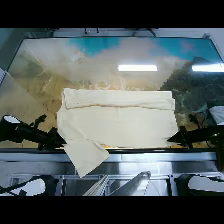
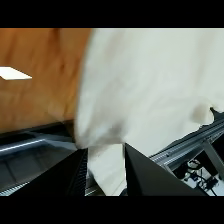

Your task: Fold the shirts.

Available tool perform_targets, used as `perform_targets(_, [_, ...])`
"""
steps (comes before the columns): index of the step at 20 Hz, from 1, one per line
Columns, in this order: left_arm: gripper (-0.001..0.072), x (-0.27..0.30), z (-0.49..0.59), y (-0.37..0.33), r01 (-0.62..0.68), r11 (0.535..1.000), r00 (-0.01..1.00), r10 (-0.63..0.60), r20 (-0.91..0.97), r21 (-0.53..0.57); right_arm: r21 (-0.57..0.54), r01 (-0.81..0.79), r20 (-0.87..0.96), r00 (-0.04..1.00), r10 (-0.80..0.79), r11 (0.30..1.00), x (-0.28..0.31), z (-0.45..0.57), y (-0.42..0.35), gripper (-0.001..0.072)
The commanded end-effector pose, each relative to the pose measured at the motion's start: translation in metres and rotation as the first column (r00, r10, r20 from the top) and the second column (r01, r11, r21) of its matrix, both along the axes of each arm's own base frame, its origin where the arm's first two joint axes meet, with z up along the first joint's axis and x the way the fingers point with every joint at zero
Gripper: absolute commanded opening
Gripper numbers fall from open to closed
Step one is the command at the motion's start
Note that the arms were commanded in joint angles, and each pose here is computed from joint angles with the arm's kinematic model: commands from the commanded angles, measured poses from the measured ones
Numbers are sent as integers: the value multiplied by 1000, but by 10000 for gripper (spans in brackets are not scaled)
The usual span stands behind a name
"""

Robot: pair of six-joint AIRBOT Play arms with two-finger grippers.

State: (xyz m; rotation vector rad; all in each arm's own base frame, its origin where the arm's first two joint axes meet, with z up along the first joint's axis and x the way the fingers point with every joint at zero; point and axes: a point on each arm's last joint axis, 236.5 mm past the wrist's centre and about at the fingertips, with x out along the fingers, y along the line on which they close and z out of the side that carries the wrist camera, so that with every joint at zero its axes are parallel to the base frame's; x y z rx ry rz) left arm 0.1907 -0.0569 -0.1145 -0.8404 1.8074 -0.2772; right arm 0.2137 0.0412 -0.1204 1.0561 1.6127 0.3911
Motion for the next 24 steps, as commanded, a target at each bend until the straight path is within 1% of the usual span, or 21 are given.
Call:
perform_targets(1, [247, 5, -18, -5, 10, 998, 999, -13, 51, 63, -55, 48, 43, 998, -46, 997, 15, -10, -8, 14])
perform_targets(4, [245, 18, -17, -15, -9, 999, 996, 5, 90, 47, -39, 52, 42, 998, -51, 998, 15, -7, -6, 14])
perform_targets(5, [246, 16, -14, -15, 5, 999, 996, -9, 83, 41, -33, 49, 40, 998, -48, 998, 15, -6, -5, 14])
perform_targets(10, [247, -3, 16, -5, 168, 986, 986, -168, 2, 9, -32, 49, 40, 998, -48, 998, 14, -6, -5, 14])
perform_targets(12, [258, 1, 28, -2, 181, 983, 983, -181, 1, 4, -31, 49, 40, 998, -48, 998, 14, -6, -5, 14])
perform_targets(13, [286, 4, 32, 0, 174, 985, 984, -174, 23, 16, -32, 49, 39, 998, -48, 998, 14, -6, -5, 14])
perform_targets(16, [287, 8, 40, 14, 89, 994, 991, -95, 91, 59, -33, 57, 43, 998, -55, 998, 16, -6, -5, 14])
perform_targets(18, [286, 11, 40, 17, -38, 997, 987, 28, 157, 61, -38, 60, 45, 997, -58, 997, 17, -7, -6, 14])
perform_targets(19, [286, 8, 34, 20, -86, 993, 982, 71, 176, 79, -38, 60, 46, 997, -59, 997, 17, -7, -6, 14])
perform_targets(22, [286, -11, 13, 21, -158, 982, 977, 139, 163, 108, -35, 64, 47, 997, -62, 997, 18, -7, -6, 14])
perform_targets(24, [286, -8, 9, 17, -187, 977, 972, 170, 160, 98, -21, 77, 64, 995, -75, 997, 23, -4, -4, 14])
